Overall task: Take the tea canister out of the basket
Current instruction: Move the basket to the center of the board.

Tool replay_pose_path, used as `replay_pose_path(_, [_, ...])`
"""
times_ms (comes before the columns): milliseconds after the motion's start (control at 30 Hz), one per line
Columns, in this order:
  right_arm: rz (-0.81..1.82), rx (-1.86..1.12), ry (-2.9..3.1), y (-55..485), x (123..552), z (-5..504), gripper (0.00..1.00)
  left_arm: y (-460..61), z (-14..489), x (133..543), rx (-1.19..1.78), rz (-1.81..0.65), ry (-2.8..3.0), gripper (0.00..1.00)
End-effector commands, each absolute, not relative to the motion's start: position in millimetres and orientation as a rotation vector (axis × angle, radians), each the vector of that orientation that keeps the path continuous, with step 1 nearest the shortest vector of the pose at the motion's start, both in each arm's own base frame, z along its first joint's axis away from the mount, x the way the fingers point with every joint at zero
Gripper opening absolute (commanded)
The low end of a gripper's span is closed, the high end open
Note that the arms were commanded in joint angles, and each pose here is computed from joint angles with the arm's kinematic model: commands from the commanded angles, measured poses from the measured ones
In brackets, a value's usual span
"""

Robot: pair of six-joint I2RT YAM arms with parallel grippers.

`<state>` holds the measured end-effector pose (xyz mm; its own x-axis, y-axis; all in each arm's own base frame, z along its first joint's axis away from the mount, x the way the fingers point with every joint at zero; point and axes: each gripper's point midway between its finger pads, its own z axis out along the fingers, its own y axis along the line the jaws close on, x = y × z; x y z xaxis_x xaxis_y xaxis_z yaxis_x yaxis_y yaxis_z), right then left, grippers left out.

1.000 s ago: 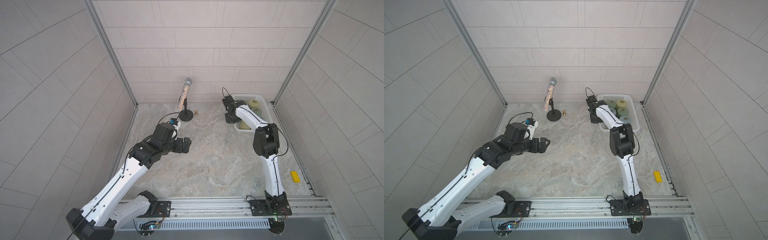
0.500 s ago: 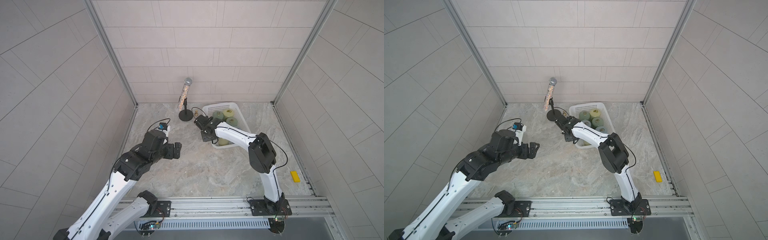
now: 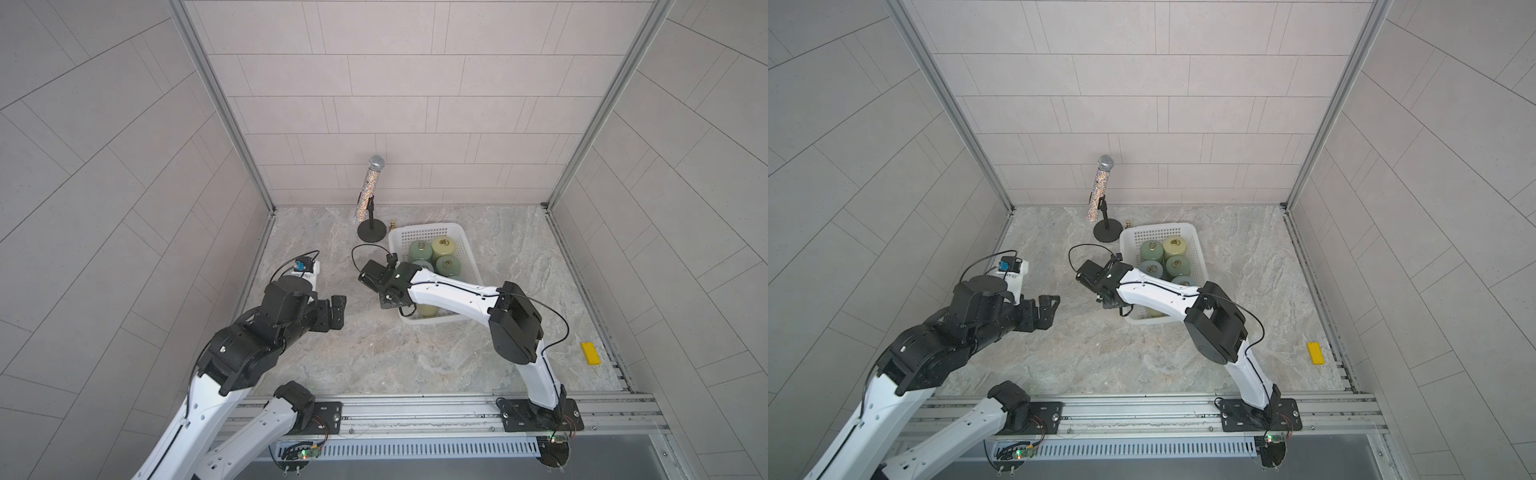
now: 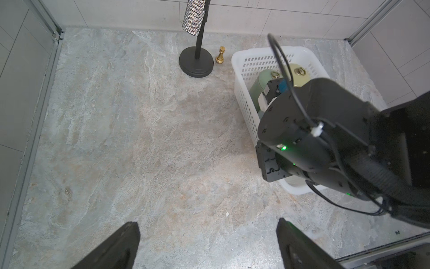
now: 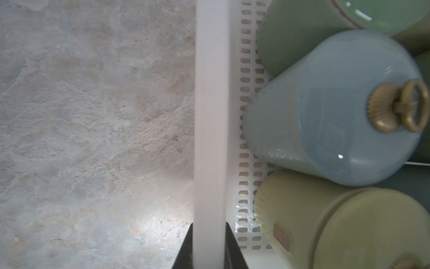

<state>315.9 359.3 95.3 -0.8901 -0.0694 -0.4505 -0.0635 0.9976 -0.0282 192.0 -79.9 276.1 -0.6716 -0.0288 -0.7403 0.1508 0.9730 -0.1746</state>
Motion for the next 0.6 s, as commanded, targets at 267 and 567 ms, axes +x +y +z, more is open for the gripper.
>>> replay_pose_path(267, [0.287,-0.038,2.648,443,308,105,0.12,-79,277,174,0.047,-0.364,2.300,1.00])
replay_pose_path(567, [0.350,-0.135,2.574,449,314,147,0.60,-81,290,174,0.069,-0.380,2.290,1.00])
